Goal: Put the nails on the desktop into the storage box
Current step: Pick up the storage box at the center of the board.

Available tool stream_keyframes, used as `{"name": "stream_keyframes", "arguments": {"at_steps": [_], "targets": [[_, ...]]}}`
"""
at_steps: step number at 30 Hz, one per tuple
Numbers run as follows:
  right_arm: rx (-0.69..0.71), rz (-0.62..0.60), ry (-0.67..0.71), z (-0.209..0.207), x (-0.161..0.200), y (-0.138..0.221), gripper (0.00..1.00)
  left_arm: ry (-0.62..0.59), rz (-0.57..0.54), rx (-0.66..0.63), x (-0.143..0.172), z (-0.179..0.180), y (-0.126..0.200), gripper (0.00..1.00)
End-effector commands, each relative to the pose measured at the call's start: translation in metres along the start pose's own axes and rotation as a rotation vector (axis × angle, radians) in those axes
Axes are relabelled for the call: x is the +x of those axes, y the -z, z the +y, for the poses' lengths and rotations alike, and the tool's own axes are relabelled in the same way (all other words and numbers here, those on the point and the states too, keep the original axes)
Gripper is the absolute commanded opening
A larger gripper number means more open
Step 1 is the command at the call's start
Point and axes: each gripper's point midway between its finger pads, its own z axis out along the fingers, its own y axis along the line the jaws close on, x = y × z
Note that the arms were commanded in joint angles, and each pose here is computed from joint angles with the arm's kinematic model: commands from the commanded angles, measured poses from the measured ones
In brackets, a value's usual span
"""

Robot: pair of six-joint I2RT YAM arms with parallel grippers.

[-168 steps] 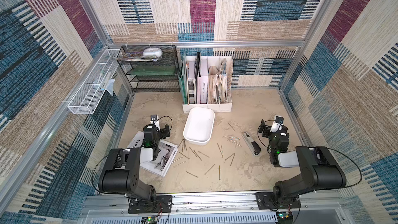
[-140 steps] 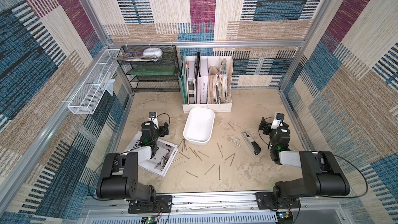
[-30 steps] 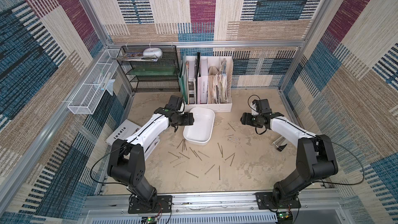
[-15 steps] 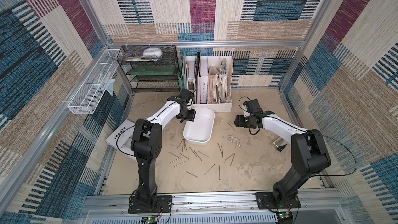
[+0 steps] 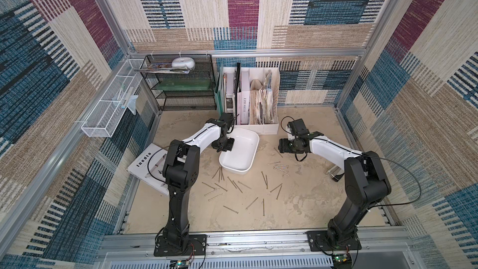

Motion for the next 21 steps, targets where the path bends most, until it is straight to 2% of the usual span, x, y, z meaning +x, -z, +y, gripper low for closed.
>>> {"name": "stream_keyframes", "arguments": {"at_steps": [1, 5, 11, 18, 21], "targets": [[0.042, 0.013, 0.024, 0.000, 0.003, -0.001, 0.74, 0.021, 0.012, -0.043, 0.003, 0.007, 0.008, 0.00], [0.075, 0.017, 0.086, 0.005, 0.002, -0.006, 0.73, 0.039, 0.026, -0.072, 0.005, 0.009, 0.021, 0.00], [0.146, 0.053, 0.201, 0.000, -0.002, -0.027, 0.67, 0.020, 0.020, -0.130, 0.009, 0.011, 0.040, 0.00], [0.107, 0.060, 0.260, 0.012, -0.015, -0.042, 0.47, 0.013, 0.014, -0.139, 0.010, 0.008, 0.046, 0.00], [0.074, 0.072, 0.270, 0.019, -0.015, -0.047, 0.42, 0.014, 0.012, -0.138, 0.011, 0.008, 0.047, 0.00]]}}
